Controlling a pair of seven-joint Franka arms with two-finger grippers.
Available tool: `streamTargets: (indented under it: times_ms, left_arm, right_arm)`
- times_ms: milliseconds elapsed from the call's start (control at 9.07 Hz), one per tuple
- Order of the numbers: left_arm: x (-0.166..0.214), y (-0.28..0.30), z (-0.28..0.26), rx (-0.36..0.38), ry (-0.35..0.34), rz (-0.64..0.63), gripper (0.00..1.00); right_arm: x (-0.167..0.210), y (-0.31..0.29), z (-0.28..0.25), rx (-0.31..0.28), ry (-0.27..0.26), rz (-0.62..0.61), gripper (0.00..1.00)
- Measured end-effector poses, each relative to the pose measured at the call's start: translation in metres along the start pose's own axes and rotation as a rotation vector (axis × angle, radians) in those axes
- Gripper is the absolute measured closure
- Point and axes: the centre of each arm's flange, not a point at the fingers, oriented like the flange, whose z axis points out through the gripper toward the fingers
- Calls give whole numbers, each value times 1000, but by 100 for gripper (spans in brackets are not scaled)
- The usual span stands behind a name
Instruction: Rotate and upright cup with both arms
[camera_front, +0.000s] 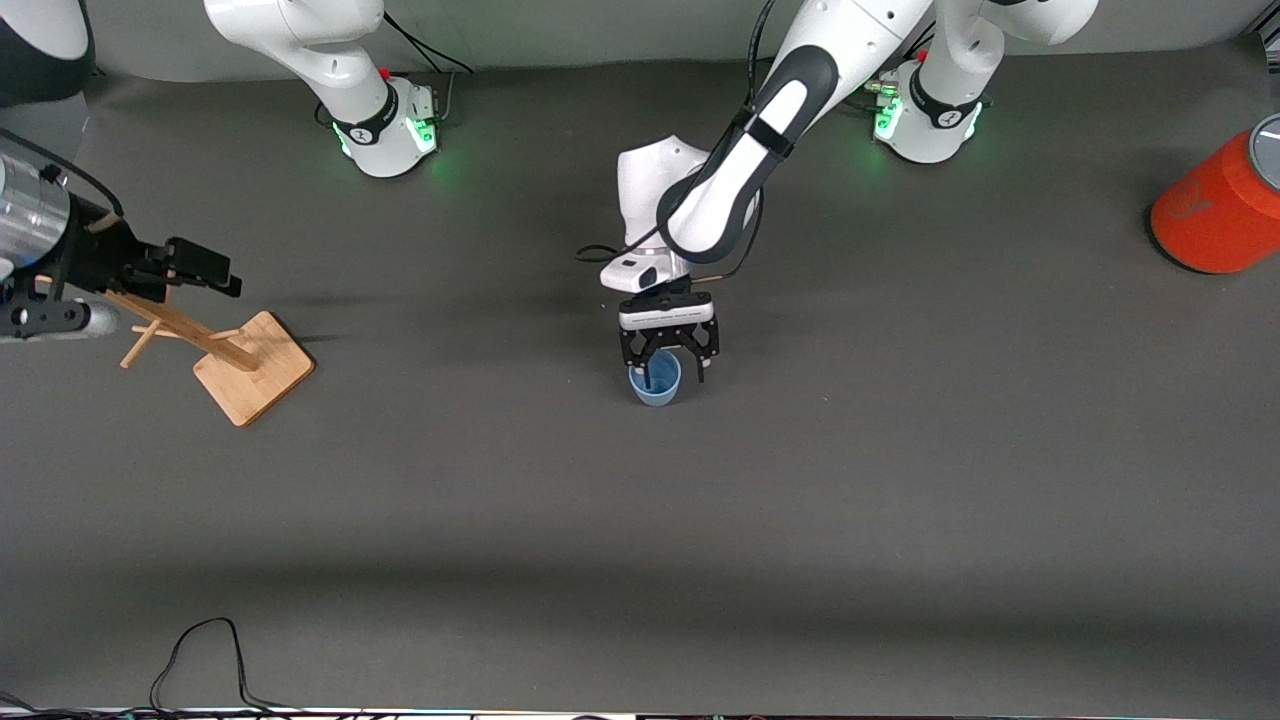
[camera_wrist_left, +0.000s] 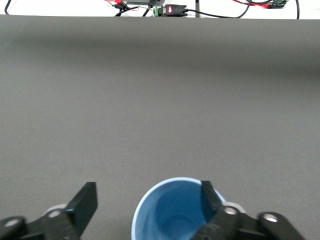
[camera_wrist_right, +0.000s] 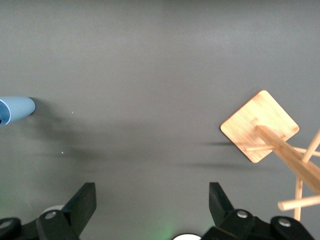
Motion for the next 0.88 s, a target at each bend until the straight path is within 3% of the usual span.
streamTargets:
  times_ms: [221, 441, 662, 882]
  left_arm:
    - [47, 10, -17, 29, -77, 2, 0]
    - [114, 2, -28, 50, -176, 15, 0]
    - [193, -36, -29, 47, -333, 37, 0]
    - [284, -115, -35, -8, -463, 89, 0]
  right_arm:
    - [25, 0, 10, 5, -8, -3, 0]
    - [26, -2, 5, 15, 6, -12, 0]
    - [12, -14, 0, 6, 26, -28, 0]
    - [4, -18, 1, -1, 30, -32, 0]
